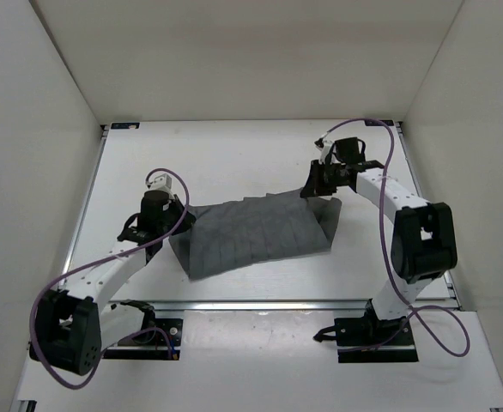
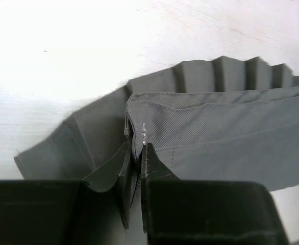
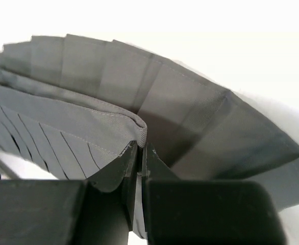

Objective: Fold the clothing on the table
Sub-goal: Fold the skirt

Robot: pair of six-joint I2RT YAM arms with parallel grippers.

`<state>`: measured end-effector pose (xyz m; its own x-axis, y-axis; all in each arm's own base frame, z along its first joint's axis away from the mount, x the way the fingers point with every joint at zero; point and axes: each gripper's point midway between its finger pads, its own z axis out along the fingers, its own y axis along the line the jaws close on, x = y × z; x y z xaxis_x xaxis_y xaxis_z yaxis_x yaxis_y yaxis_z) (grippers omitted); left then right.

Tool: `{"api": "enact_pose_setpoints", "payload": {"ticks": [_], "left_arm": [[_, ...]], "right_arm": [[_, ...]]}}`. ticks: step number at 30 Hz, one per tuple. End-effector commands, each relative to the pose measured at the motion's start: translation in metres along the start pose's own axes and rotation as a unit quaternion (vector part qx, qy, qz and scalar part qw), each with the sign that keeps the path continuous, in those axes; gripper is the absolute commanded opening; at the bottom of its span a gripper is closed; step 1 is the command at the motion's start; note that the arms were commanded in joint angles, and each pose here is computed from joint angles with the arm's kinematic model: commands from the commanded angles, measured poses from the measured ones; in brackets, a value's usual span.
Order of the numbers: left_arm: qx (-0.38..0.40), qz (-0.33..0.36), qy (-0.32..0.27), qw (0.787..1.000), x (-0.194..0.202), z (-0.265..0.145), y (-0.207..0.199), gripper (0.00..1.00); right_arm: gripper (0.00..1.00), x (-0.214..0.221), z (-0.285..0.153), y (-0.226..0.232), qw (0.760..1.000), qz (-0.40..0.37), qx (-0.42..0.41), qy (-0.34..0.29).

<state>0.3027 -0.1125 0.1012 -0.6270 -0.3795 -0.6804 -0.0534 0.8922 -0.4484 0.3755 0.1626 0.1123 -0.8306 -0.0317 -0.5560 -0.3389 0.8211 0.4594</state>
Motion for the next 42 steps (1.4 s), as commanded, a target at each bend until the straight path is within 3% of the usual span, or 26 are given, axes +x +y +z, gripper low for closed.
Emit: {"api": "enact_pose_setpoints", "payload": {"ticks": [1, 2, 3, 4, 5, 9, 13, 16, 20, 34, 38, 42], "left_arm": [[-0.053, 0.002, -0.057, 0.997, -0.031, 0.012, 0.02, 0.03], [-0.062, -0.005, -0.059, 0.996, -0.034, 0.015, 0.025, 0.11], [-0.065, -0.001, -0.047, 0.997, -0.029, 0.021, 0.026, 0.2], [-0.061, -0.003, -0.051, 0.997, -0.035, 0.026, 0.027, 0.4], [-0.06, -0.001, -0.056, 0.997, -0.04, 0.028, 0.024, 0.49], [-0.054, -0.003, -0.065, 0.996, -0.062, 0.027, 0.018, 0.59], [-0.055, -0.01, -0.073, 0.996, -0.063, 0.011, 0.018, 0.6], [-0.053, -0.018, -0.05, 0.997, -0.039, 0.0, 0.021, 0.52], [-0.066, -0.021, -0.017, 0.997, -0.006, -0.008, 0.032, 0.48], [-0.097, -0.049, 0.041, 0.993, 0.046, -0.015, 0.059, 0.51], [-0.111, -0.046, 0.051, 0.991, 0.051, -0.016, 0.067, 0.51], [-0.115, -0.047, 0.057, 0.991, 0.054, -0.015, 0.068, 0.52]], "right_arm": [[0.0, -0.056, 0.013, -0.019, 0.997, -0.014, 0.05, -0.064], [0.0, -0.064, 0.02, -0.019, 0.996, -0.015, 0.058, -0.059], [0.07, -0.064, 0.022, -0.027, 0.995, -0.012, 0.088, -0.049], [0.12, -0.079, 0.026, -0.037, 0.99, -0.016, 0.126, -0.055], [0.23, -0.086, 0.028, -0.041, 0.988, -0.012, 0.145, -0.048], [0.34, -0.089, 0.015, -0.058, 0.98, 0.0, 0.192, -0.044], [0.37, -0.064, -0.008, -0.072, 0.978, 0.026, 0.198, -0.053], [0.38, -0.041, -0.017, -0.098, 0.975, 0.057, 0.209, -0.049], [0.38, -0.014, -0.018, -0.112, 0.973, 0.08, 0.213, -0.022], [0.4, 0.023, 0.01, -0.119, 0.969, 0.088, 0.226, 0.039], [0.38, 0.029, 0.01, -0.122, 0.966, 0.095, 0.234, 0.051], [0.28, 0.03, 0.015, -0.117, 0.969, 0.093, 0.221, 0.058]]}}
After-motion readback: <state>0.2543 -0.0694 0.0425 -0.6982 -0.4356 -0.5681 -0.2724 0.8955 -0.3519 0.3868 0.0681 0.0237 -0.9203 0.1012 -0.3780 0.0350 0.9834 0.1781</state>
